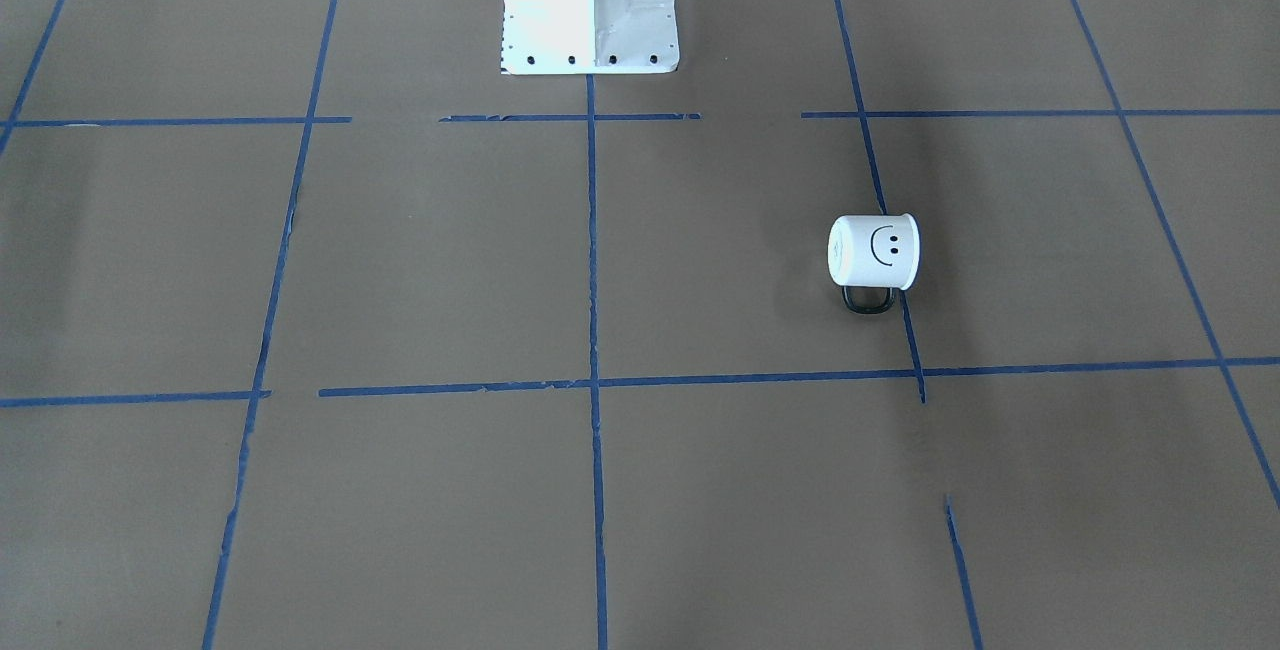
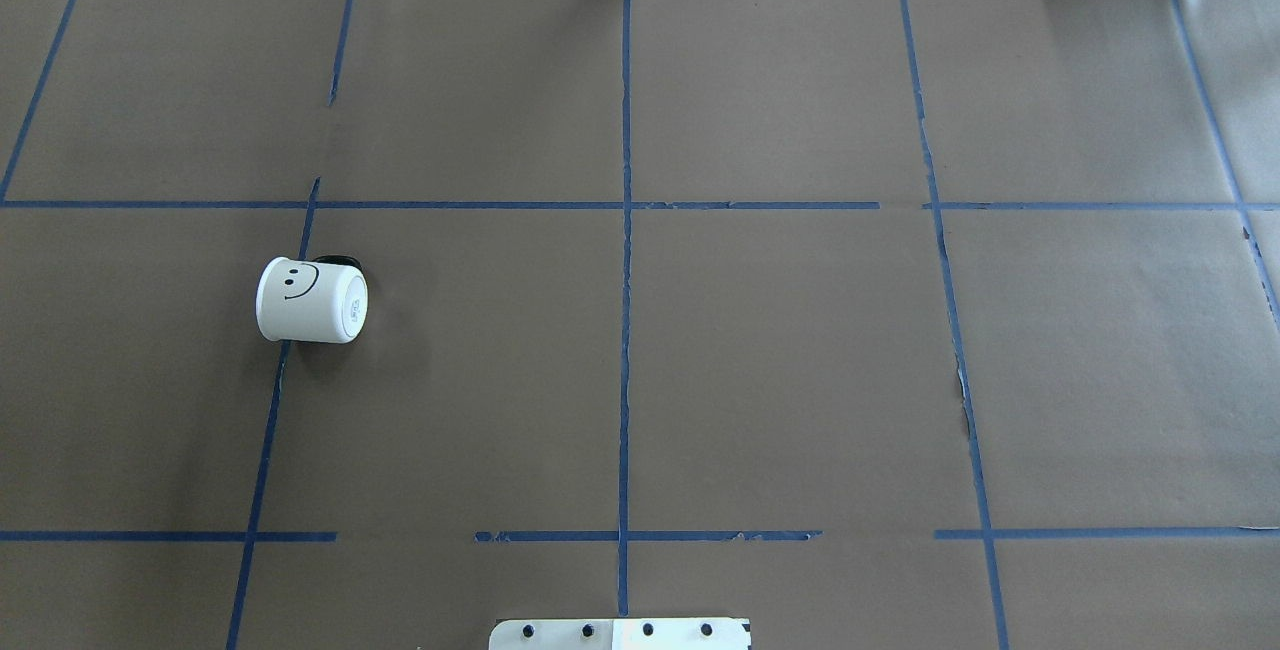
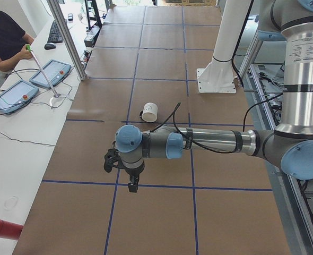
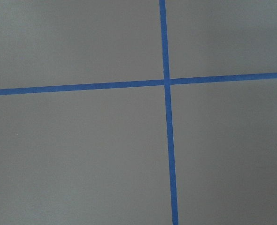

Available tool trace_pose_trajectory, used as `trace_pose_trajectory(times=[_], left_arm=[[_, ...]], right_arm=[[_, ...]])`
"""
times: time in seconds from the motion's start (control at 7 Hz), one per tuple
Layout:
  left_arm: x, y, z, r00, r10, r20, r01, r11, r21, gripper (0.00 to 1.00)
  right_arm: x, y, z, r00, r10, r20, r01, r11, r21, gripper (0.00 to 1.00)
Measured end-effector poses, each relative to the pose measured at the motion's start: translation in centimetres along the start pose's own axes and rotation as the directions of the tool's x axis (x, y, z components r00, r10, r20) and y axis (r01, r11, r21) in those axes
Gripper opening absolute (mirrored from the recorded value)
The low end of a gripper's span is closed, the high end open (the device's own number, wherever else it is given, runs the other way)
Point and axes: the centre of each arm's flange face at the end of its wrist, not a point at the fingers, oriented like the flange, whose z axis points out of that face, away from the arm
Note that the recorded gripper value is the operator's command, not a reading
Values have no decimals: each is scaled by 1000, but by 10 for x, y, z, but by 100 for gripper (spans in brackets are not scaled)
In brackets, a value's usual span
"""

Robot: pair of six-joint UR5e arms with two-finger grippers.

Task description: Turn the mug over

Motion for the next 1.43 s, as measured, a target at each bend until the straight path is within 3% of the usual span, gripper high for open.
trace_pose_trajectory(times=[0.43,0.86,1.0,1.29,1.43], left_arm=[[4,-3,-4,1000,11,-5,-11,1000,10,100],[33,-39,-28,995,98,-5,-97,992,82,100],[46,-50,-31,987,157,-9,-155,980,121,100],[80,-62,-19,955,287,-75,-269,944,193,100],[100,-65,-8,945,309,-108,-279,933,226,100]], right_arm=[[0,0,0,1000,0,0,0,1000,0,100],[0,0,0,1000,0,0,0,1000,0,100],[0,0,0,1000,0,0,0,1000,0,100],[0,0,0,1000,0,0,0,1000,0,100],[0,0,0,1000,0,0,0,1000,0,100]])
